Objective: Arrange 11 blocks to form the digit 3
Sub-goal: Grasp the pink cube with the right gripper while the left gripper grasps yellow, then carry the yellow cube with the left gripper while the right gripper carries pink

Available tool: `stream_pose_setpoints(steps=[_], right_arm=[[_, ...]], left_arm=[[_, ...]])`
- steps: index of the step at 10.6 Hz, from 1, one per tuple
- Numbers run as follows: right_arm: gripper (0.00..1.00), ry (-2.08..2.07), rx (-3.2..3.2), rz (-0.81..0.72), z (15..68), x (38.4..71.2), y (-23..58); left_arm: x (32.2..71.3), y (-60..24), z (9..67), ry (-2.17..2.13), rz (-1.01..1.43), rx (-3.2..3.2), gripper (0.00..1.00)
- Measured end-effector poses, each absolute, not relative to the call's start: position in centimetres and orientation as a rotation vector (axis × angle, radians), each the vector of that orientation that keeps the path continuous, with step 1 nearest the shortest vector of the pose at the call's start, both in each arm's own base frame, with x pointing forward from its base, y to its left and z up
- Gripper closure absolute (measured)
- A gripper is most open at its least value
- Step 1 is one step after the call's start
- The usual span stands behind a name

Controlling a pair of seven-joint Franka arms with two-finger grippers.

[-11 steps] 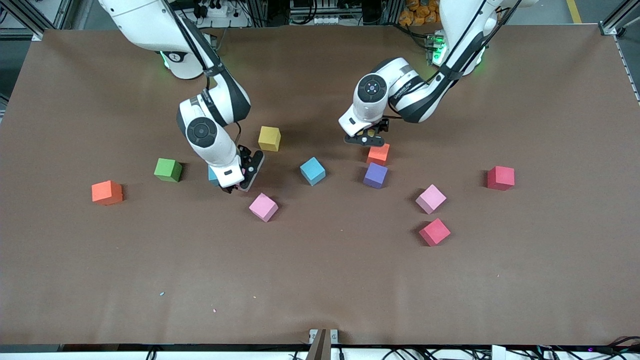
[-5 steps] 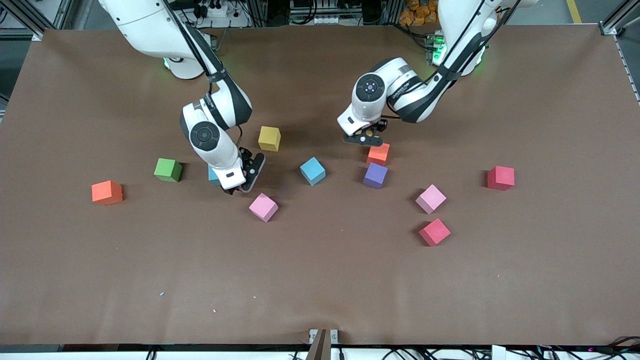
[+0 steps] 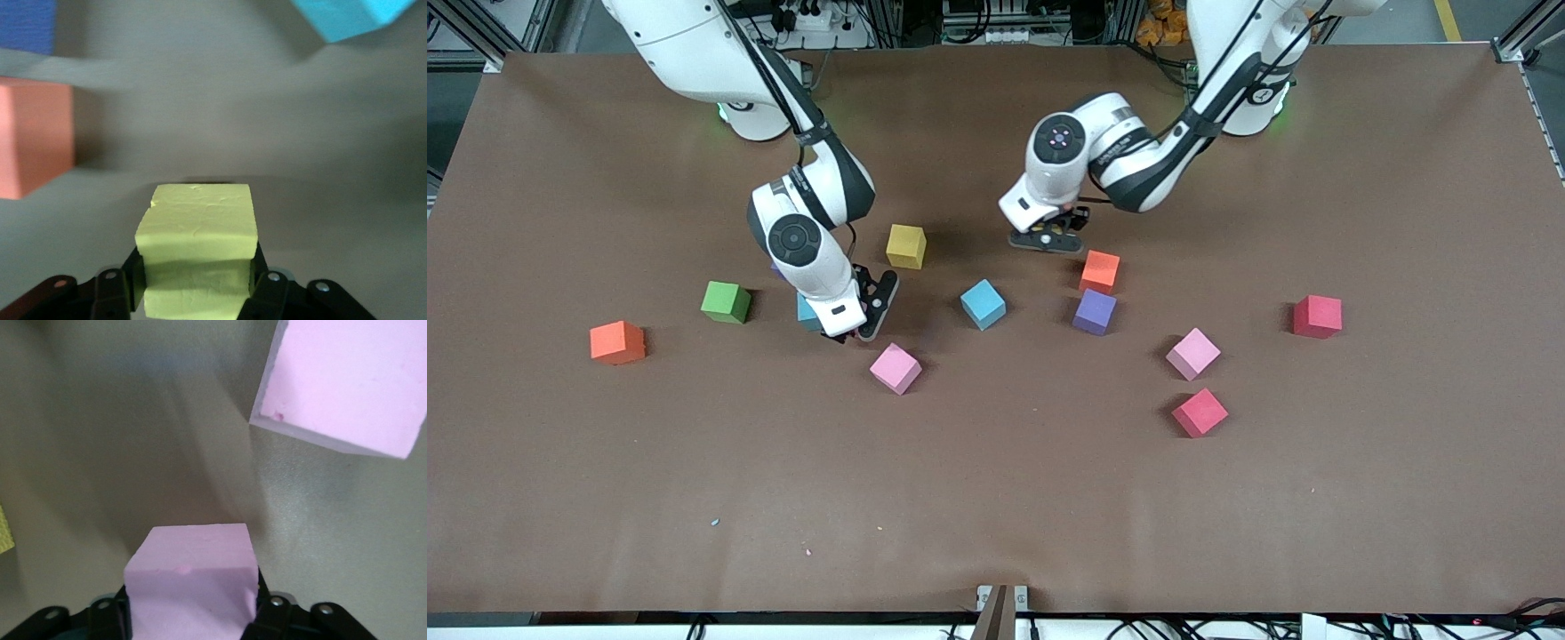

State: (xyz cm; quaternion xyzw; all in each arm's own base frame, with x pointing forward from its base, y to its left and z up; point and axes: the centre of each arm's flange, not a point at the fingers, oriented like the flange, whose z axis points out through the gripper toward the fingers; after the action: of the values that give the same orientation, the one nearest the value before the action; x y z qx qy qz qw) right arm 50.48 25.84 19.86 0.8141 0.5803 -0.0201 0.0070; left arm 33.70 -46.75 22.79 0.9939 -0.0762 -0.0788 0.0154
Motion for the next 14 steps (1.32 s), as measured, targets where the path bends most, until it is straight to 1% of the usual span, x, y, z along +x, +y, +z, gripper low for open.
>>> stream_pose_setpoints(steps=[2,4,8,12,14], right_arm=[[0.37,1.859,2.503,-0.028,21.0,51.0,26.1],[0.37,1.863,2.493,0.001,22.3,51.5,25.8],[0.37,1.870,2.487,-0.017,24.6,51.5,25.6],[0.37,1.919,2.456,-0.087,26.6,50.9,25.3],[0.37,1.935,2.448,-0.138,27.4,50.5,25.1]], left_arm=[[33.7,-49.0,22.7,-0.214,-0.253,3.067,0.46],[33.8,-49.8,22.0,-0.214,-0.282,3.063,0.46],[34.4,-50.4,22.2,-0.168,-0.301,3.070,0.46],[33.0,-51.4,21.3,-0.158,-0.335,3.079,0.46],[33.0,-51.6,21.3,-0.160,-0.334,3.076,0.46]])
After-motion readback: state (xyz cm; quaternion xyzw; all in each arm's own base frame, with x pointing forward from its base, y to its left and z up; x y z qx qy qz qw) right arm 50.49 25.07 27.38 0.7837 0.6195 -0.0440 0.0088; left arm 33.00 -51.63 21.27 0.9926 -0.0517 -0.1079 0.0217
